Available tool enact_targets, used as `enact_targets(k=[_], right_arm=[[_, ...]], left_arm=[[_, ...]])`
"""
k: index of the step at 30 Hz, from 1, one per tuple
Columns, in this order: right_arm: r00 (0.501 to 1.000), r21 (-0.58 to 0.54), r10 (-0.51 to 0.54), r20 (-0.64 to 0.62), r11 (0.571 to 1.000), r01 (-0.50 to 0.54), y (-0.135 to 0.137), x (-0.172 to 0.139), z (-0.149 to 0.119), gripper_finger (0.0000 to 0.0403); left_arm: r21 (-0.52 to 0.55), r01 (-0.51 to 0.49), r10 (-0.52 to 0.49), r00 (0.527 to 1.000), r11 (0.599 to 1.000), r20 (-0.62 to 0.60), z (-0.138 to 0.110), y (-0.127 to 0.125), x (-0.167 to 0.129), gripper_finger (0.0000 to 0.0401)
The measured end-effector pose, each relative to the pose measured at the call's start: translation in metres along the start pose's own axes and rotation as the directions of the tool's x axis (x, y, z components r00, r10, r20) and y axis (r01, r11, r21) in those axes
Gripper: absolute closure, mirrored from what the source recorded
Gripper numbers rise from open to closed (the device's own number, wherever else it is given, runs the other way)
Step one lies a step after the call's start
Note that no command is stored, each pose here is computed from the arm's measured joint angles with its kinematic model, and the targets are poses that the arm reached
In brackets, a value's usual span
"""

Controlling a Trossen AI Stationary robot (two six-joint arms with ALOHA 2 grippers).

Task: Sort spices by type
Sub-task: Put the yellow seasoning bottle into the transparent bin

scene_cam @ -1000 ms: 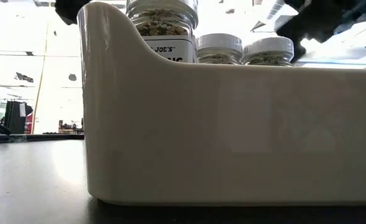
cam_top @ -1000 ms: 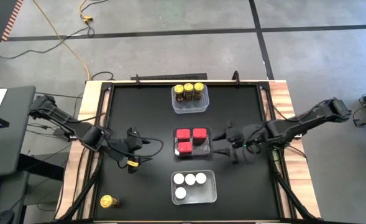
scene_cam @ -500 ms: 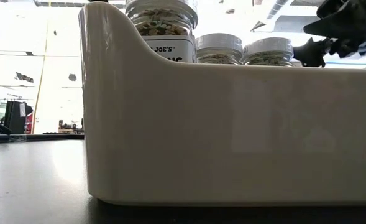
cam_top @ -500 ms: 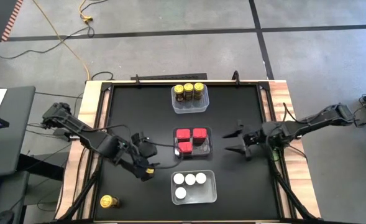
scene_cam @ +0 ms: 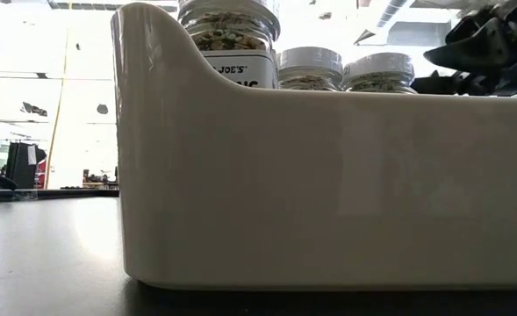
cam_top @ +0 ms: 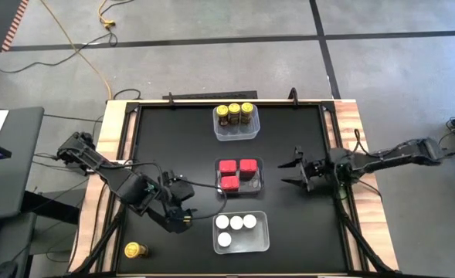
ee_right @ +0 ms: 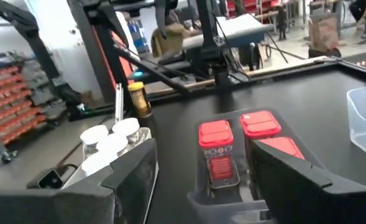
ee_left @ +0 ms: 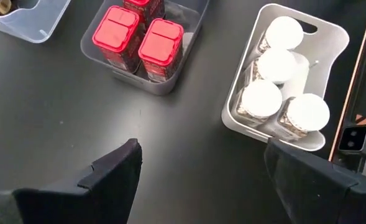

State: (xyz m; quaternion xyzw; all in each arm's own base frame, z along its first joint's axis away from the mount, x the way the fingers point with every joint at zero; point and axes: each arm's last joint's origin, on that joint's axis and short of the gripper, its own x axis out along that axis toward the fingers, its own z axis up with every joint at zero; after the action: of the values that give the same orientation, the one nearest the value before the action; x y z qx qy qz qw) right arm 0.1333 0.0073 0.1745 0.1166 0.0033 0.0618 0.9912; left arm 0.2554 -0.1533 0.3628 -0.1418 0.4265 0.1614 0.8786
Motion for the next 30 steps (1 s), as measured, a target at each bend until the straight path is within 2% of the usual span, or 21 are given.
enact_targets(k=[5,11,17,21,25,30], right_arm=[[1.0,0.036,-0.016,0.026,0.999,0.015,-0.013,-0.004,-0.001,0.0117],[0.998,0.117,-0.066,-0.019,0.991,0.067,-0.015,-0.005,-0.006,0.0117],[0.992,0.095,-0.118,-0.038,0.988,0.122,-0.011,-0.007,-0.01,0.0117],[0.991,0.074,-0.132,0.024,0.989,0.13,-0.007,-0.012,-0.004,0.0117],[0.988,0.057,-0.126,0.084,0.991,0.122,-0.006,-0.019,0.002,0.0117],[0.987,0.057,-0.15,0.058,0.988,0.147,-0.008,-0.029,-0.002,0.0117]], left_arm=[[0.024,-0.003,0.004,1.0,1.0,-0.005,-0.001,0.0,0.0,0.0076],[-0.042,0.001,-0.003,0.999,0.999,-0.046,-0.009,-0.002,-0.004,0.0076],[-0.09,-0.002,-0.003,0.998,0.996,-0.059,-0.02,-0.007,-0.011,0.0076],[-0.104,-0.014,0.008,0.998,0.994,-0.055,-0.024,-0.008,-0.012,0.0076],[-0.098,-0.017,0.012,0.999,0.995,-0.048,-0.023,-0.008,-0.012,0.0076],[-0.084,-0.025,0.022,0.999,0.996,-0.036,-0.022,-0.007,-0.012,0.0076]])
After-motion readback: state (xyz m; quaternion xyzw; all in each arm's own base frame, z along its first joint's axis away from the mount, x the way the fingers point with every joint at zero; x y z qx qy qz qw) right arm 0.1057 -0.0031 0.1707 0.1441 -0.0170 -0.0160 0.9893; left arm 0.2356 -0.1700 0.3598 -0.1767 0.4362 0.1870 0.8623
